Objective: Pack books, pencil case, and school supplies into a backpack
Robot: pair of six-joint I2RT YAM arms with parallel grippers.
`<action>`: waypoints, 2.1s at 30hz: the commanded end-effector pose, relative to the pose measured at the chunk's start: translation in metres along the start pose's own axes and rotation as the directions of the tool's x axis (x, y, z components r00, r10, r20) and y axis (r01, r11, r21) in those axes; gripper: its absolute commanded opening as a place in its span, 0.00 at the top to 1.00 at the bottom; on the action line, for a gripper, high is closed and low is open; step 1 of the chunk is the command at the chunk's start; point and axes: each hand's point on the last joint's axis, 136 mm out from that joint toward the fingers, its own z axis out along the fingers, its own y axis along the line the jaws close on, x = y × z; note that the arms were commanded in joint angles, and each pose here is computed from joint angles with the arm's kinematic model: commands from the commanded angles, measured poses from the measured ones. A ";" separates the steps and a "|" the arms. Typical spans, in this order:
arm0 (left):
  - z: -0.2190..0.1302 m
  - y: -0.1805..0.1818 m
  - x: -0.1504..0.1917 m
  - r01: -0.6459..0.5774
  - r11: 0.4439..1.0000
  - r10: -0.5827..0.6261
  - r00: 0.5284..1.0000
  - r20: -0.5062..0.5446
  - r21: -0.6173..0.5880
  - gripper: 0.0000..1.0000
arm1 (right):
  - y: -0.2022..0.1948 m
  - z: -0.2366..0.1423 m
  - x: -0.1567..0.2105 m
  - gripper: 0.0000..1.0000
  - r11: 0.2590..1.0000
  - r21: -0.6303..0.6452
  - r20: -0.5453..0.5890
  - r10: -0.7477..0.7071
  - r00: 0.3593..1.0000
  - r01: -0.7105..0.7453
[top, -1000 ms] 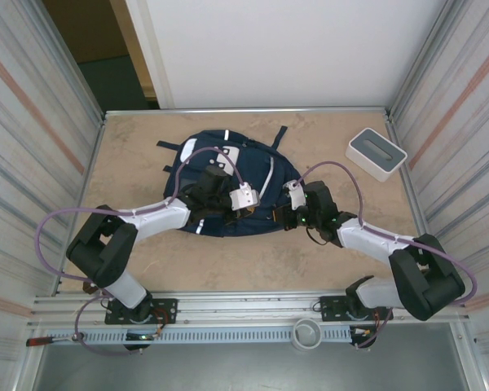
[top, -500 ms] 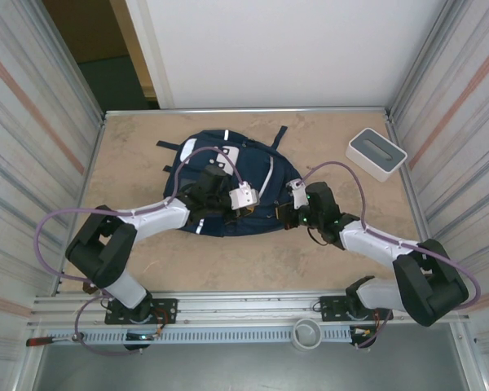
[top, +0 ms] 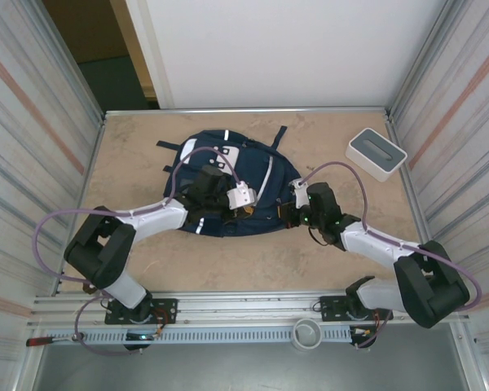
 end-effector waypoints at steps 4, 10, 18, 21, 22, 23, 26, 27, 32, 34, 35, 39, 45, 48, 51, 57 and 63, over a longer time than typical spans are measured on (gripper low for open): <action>-0.010 -0.005 -0.028 -0.108 0.992 0.107 0.994 -0.007 -0.071 0.51 | 0.022 -0.013 -0.017 1.00 0.999 -0.033 0.087 -0.031 0.996 0.034; -0.005 -0.015 -0.043 -0.187 0.979 0.186 0.982 -0.013 -0.082 0.47 | 0.039 -0.020 -0.024 1.00 0.996 -0.075 0.123 -0.046 0.991 0.056; 0.007 -0.007 -0.046 -0.178 0.979 0.178 0.984 -0.002 -0.095 0.73 | 0.047 -0.023 -0.017 1.00 0.991 -0.092 0.136 -0.086 0.987 0.099; 0.003 -0.006 -0.045 -0.156 0.984 0.157 0.988 0.011 -0.090 0.83 | 0.033 -0.023 -0.011 1.00 0.996 -0.037 0.120 -0.079 0.990 0.084; 0.001 -0.007 -0.046 -0.151 0.985 0.153 0.988 0.020 -0.086 0.86 | 0.025 -0.022 -0.008 1.00 0.998 -0.006 0.110 -0.069 0.992 0.070; -0.001 -0.008 -0.046 -0.147 0.986 0.150 0.988 0.029 -0.080 0.88 | 0.018 -0.022 -0.008 1.00 0.998 0.024 0.106 -0.058 0.993 0.056; -0.009 -0.010 -0.048 -0.129 0.989 0.135 0.988 0.078 -0.067 0.95 | -0.005 -0.024 -0.006 1.00 0.992 0.124 0.096 -0.019 0.995 0.007; -0.013 -0.010 -0.049 -0.117 0.991 0.122 0.988 0.095 -0.062 0.97 | -0.012 -0.025 -0.005 1.00 0.988 0.155 0.092 -0.005 0.996 -0.009; -0.026 -0.006 -0.045 -0.060 0.997 0.066 0.987 0.144 -0.046 1.00 | -0.034 -0.030 -0.007 1.00 0.967 0.247 0.089 0.042 0.995 -0.063; -0.030 -0.005 -0.040 -0.050 0.997 0.058 0.988 0.145 -0.057 1.00 | -0.039 -0.031 -0.009 1.00 0.957 0.279 0.097 0.053 0.994 -0.078; -0.031 -0.004 -0.038 -0.045 0.997 0.053 0.988 0.146 -0.061 1.00 | -0.042 -0.031 -0.010 1.00 0.952 0.293 0.098 0.061 0.993 -0.087; -0.036 -0.002 -0.030 -0.021 0.997 0.033 0.988 0.152 -0.076 1.00 | -0.049 -0.030 -0.015 1.00 0.936 0.335 0.101 0.080 0.992 -0.110; -0.041 0.003 -0.020 0.010 0.995 0.007 0.986 0.169 -0.104 1.00 | -0.050 -0.025 -0.020 1.00 0.930 0.347 0.092 0.094 0.991 -0.121; -0.039 0.002 -0.019 0.008 0.995 0.009 0.984 0.177 -0.096 1.00 | -0.044 -0.019 -0.022 1.00 0.944 0.311 0.080 0.092 0.993 -0.112; -0.036 -0.001 -0.021 0.004 0.997 0.009 0.984 0.176 -0.075 0.86 | -0.030 -0.014 -0.027 1.00 0.966 0.237 0.090 0.080 0.993 -0.100; -0.026 -0.011 -0.032 -0.047 0.996 0.054 0.994 0.100 -0.073 0.53 | -0.007 -0.014 -0.033 1.00 0.991 0.118 0.116 0.055 0.992 -0.069; -0.015 -0.020 -0.049 -0.087 0.993 0.091 0.994 0.058 -0.082 0.40 | 0.003 -0.017 -0.035 1.00 0.995 0.070 0.133 0.058 0.990 -0.067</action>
